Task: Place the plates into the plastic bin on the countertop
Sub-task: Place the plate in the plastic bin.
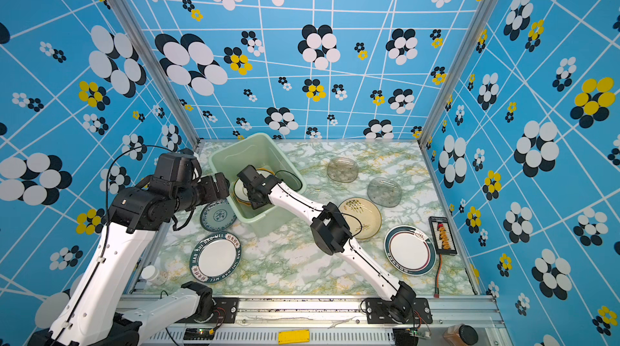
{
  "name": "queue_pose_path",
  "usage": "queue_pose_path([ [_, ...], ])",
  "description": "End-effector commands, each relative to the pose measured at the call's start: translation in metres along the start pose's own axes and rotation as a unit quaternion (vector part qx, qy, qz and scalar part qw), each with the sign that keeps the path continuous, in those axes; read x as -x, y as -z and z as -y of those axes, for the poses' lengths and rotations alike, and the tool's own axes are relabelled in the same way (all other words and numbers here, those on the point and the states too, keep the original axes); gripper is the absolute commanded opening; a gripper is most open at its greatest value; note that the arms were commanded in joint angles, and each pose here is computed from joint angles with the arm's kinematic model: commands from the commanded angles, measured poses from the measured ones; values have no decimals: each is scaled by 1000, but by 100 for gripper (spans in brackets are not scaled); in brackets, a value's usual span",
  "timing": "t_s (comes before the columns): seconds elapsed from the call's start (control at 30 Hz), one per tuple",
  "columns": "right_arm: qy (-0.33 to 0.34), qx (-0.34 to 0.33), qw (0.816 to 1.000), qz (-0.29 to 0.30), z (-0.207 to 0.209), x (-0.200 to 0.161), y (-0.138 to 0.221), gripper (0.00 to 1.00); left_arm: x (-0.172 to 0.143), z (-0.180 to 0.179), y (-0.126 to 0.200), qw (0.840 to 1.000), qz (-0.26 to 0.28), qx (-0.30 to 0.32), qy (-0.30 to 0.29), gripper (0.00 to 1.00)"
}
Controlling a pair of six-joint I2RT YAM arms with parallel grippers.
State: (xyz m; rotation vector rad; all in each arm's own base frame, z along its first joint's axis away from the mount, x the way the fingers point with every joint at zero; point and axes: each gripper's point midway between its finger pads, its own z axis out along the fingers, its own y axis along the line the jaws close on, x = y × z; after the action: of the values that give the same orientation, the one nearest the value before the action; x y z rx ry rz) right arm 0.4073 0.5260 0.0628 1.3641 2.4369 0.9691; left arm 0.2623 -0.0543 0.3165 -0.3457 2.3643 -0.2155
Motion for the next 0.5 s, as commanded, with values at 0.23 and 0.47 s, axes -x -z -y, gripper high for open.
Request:
queue_pose_path([
  [0.23,-5,4,1000,-9,-5,1,-2,84,-2,-9,2,1000,-1,17,-4,99],
  [0.47,6,8,1000,-5,-13,1,13,99,6,-8,12,1000,19,11,-1,99],
])
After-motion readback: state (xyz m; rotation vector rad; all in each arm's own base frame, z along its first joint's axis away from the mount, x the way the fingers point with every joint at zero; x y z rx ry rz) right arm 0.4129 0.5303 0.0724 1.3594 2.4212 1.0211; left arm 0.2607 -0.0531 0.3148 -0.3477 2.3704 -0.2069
